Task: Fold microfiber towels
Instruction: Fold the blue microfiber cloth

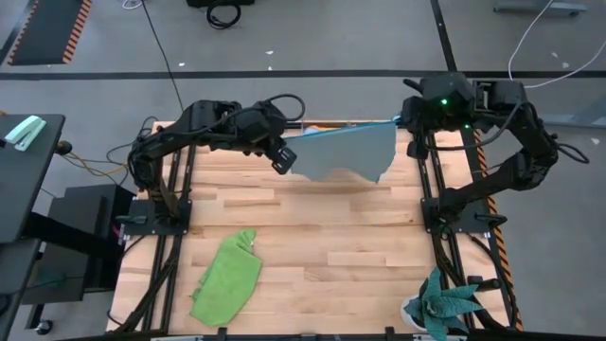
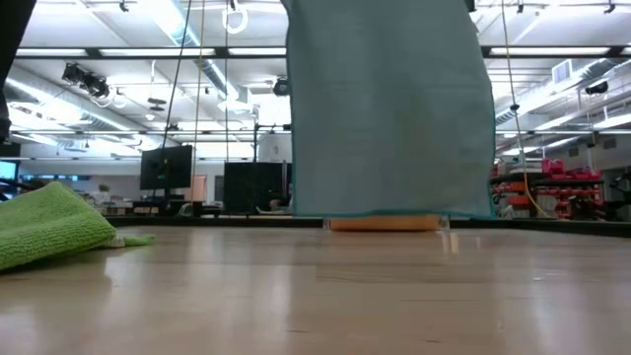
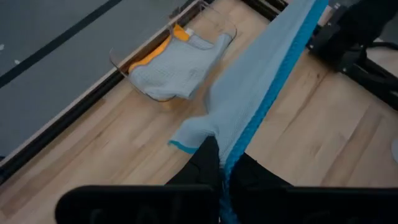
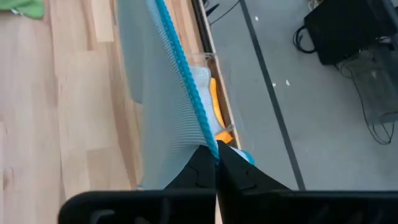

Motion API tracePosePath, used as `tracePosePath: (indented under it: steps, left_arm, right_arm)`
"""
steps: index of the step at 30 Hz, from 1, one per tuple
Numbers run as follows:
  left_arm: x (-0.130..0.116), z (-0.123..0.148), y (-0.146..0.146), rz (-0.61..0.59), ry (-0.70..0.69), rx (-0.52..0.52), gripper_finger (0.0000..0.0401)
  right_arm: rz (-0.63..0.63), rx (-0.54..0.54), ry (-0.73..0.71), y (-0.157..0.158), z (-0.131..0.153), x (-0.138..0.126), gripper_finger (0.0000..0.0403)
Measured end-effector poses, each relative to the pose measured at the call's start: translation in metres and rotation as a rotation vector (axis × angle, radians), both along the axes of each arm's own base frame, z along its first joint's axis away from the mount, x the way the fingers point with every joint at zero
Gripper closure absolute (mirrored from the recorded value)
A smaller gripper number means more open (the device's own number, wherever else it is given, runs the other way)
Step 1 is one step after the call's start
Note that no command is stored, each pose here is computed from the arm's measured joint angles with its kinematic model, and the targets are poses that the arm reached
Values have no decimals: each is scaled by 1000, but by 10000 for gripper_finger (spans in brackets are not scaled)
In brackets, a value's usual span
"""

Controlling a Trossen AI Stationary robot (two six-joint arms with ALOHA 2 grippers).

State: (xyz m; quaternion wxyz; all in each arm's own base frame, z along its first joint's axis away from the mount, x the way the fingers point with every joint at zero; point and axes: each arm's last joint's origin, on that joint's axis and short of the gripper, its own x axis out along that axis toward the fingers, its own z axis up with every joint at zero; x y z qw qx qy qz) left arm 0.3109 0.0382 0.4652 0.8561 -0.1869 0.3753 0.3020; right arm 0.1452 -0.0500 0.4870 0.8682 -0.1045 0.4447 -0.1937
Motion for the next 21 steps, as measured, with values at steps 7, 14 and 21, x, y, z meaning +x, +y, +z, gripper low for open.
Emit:
tracePosePath:
  steps: [7,14,21]
  left_arm:
    - [-5,-3,-6,-47,74,18,399]
    - [-7,-5,-5,-107,122,28,399]
    - [-6,-5,13,-90,139,61,399]
  right_arm:
    - [24,68,97,-4,-22,19,403]
    - [64,50,189,-8,-42,31,403]
    - [8,-47,167,-17,-28,34,403]
